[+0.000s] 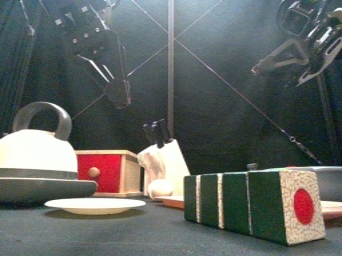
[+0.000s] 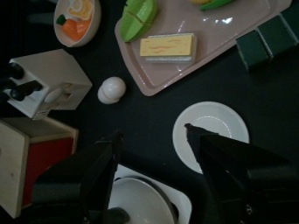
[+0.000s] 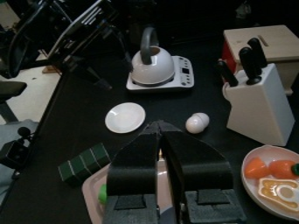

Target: Grab egg

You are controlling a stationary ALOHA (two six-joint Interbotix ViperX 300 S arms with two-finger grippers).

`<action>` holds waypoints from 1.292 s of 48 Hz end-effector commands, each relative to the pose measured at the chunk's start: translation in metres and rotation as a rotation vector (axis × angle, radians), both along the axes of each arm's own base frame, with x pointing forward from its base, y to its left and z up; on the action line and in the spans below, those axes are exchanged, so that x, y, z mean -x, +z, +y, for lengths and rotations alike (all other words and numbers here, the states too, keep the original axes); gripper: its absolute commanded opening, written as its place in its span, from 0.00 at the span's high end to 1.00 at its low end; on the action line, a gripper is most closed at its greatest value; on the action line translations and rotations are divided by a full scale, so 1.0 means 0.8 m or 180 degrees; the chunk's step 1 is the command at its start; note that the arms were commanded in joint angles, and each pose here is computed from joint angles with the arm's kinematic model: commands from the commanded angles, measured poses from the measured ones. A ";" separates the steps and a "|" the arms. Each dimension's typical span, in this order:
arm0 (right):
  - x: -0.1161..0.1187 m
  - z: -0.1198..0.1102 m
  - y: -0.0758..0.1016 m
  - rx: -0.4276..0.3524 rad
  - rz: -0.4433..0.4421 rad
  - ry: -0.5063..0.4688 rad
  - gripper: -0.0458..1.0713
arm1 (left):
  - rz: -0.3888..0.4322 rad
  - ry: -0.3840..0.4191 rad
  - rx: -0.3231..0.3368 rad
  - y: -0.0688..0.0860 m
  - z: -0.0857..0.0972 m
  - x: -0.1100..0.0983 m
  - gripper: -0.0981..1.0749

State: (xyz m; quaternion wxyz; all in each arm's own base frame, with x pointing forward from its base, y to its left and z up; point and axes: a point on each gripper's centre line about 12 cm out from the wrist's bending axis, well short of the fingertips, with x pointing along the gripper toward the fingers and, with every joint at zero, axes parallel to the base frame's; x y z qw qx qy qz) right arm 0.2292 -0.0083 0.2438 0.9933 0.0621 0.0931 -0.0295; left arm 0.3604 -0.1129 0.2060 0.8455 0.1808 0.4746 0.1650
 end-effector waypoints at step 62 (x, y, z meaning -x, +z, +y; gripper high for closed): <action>-0.132 -0.029 -0.032 -0.1360 0.0398 -0.0869 0.94 | -0.2129 -0.0533 0.0910 0.074 0.160 0.177 0.13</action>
